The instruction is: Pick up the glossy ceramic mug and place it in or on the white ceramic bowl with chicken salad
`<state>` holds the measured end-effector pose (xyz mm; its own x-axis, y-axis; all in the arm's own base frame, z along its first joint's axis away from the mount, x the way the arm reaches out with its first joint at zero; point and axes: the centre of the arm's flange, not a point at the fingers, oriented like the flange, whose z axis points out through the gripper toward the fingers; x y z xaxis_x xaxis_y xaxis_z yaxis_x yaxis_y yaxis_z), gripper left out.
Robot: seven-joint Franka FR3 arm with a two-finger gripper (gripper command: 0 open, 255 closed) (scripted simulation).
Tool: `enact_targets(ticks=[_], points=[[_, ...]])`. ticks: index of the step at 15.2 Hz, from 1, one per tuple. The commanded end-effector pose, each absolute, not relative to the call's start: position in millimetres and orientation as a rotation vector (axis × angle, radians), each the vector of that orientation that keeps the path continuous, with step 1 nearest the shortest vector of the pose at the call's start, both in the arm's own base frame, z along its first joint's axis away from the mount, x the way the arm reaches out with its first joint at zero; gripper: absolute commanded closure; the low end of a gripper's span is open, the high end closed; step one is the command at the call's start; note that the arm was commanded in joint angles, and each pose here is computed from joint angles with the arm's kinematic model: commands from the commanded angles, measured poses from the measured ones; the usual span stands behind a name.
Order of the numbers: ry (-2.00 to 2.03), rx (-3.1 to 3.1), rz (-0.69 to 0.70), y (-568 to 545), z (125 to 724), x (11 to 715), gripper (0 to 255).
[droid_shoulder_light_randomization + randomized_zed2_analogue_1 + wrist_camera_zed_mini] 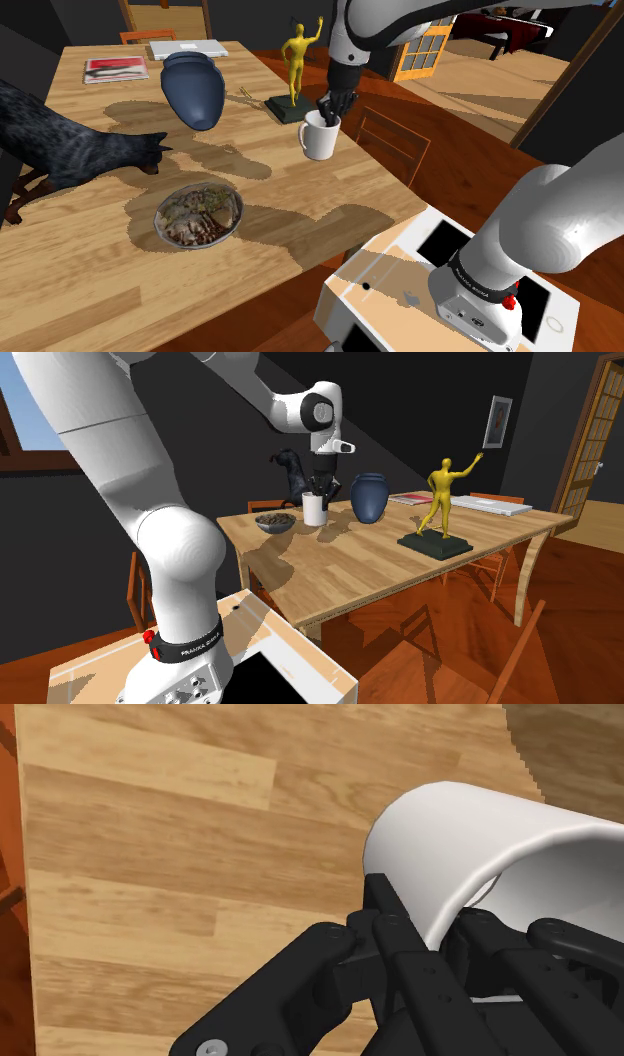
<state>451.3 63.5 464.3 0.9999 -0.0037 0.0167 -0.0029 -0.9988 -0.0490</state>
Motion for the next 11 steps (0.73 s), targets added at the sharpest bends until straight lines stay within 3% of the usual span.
enact_targets(ticks=[1,11], points=[[0.005,-3.092,-0.026,64,475,452,255],[0.005,-3.092,-0.026,129,504,462,255]])
